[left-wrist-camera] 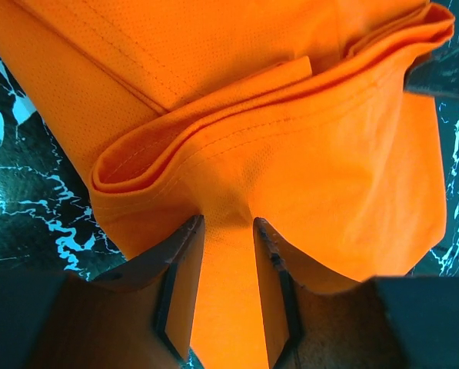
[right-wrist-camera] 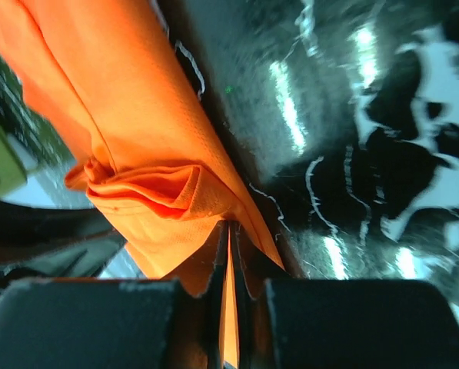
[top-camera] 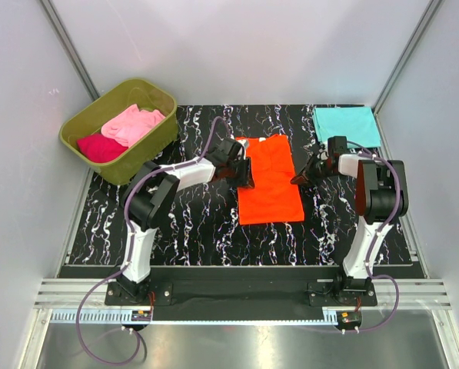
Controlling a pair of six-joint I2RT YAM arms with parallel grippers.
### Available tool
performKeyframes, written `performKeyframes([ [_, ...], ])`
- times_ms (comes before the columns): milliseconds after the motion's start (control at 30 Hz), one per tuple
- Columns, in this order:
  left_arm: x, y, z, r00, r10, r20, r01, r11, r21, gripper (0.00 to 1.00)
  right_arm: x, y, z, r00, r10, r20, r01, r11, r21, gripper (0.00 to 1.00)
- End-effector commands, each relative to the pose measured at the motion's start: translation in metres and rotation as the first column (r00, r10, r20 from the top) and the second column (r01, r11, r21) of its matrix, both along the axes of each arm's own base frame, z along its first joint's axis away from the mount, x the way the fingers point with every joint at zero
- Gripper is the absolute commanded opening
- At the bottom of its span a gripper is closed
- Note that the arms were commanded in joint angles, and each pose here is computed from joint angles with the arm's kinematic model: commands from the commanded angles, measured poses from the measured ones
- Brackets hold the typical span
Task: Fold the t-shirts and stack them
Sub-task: Fold the tshirt
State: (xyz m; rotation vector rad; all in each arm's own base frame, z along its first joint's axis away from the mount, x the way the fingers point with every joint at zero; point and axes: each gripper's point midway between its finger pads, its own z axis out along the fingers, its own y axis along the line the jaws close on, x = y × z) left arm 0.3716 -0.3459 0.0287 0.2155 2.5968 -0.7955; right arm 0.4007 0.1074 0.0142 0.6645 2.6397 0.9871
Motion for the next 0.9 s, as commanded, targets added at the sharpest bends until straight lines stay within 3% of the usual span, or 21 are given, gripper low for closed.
performKeyframes([
  [0, 0.01, 0.013, -0.006, 0.999, 0.001, 0.034, -0.003, 0.998, 0.059, 0.4, 0.022, -0.025, 0.018, 0.988, -0.124, 0.093, 0.134, 0.985, -0.113, 0.1],
  [233, 0.015, -0.002, 0.064, 0.991, -0.029, 0.129, 0.035, 0.998, -0.047, 0.44, 0.024, -0.015, 0.075, 0.978, -0.099, 0.185, 0.109, 0.993, -0.046, 0.13],
  [400, -0.002, -0.008, 0.095, 0.992, -0.045, 0.119, 0.059, 0.991, -0.119, 0.47, 0.025, -0.008, 0.081, 0.981, -0.082, 0.174, 0.085, 0.996, -0.008, 0.11],
  [600, -0.038, -0.01, 0.087, 0.996, -0.076, 0.053, 0.082, 0.988, -0.127, 0.47, 0.022, 0.004, 0.072, 0.988, -0.055, 0.142, 0.053, 0.998, 0.018, 0.1],
  [867, -0.082, 0.001, 0.032, 0.995, -0.096, -0.024, 0.095, 0.995, -0.025, 0.47, 0.033, 0.011, 0.047, 0.996, -0.017, 0.088, 0.012, 0.998, 0.061, 0.1],
])
